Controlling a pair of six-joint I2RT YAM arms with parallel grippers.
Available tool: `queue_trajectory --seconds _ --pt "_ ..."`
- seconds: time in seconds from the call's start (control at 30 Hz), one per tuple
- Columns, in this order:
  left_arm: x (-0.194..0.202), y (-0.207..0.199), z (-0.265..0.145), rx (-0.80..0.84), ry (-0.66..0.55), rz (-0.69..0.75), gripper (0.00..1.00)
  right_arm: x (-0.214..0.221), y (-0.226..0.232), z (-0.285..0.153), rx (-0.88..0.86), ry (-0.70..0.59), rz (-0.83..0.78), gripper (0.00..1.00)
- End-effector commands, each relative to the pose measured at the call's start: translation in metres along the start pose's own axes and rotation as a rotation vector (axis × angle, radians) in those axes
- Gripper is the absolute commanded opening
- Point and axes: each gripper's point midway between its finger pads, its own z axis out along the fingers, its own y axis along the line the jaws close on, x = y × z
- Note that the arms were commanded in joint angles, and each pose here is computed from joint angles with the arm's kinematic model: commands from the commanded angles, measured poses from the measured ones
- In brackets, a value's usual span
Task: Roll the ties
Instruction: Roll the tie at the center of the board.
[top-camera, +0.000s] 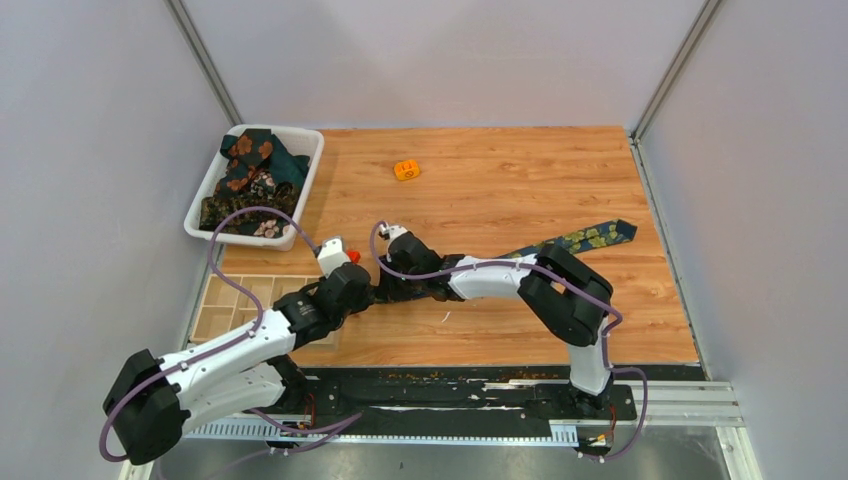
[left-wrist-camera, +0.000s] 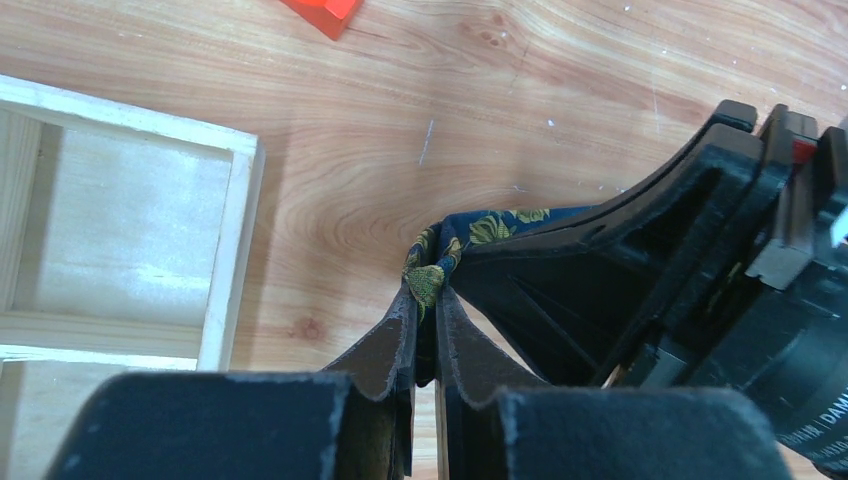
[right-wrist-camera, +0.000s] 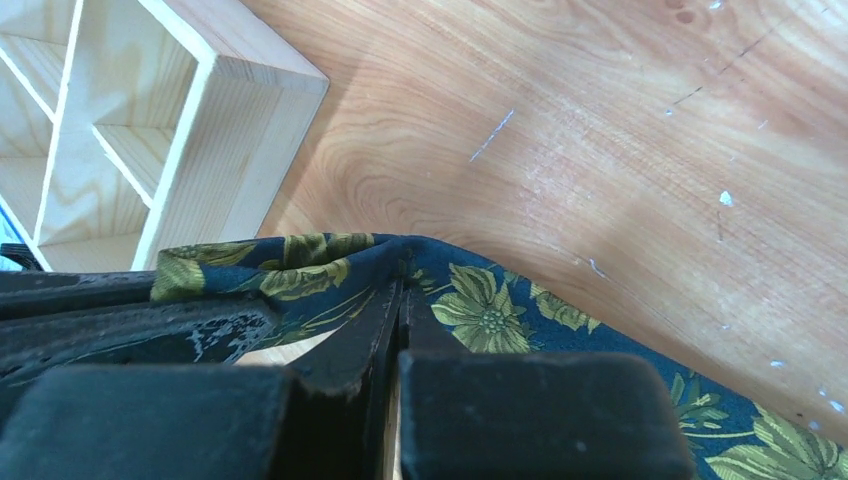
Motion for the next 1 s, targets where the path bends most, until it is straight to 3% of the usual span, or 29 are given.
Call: queue_trajectory --seconds 0.0,0.53,0.97 --pt "-0.014 -0.01 -0.003 0.008 -0.027 -0.001 0.0 -0.01 0.013 0.011 -0.046 -0.02 -0.024 0.0" --pt "-0.013 -0.016 -0.002 0.007 0.005 0.039 0.0 0.001 0.029 0.017 -0.188 0.006 -0.102 0.0" --pt "0.002 -0.02 0.015 -0.013 0.06 0.083 0.0 -0.007 0.009 -0.014 -0.126 -0.016 -0.166 0.0"
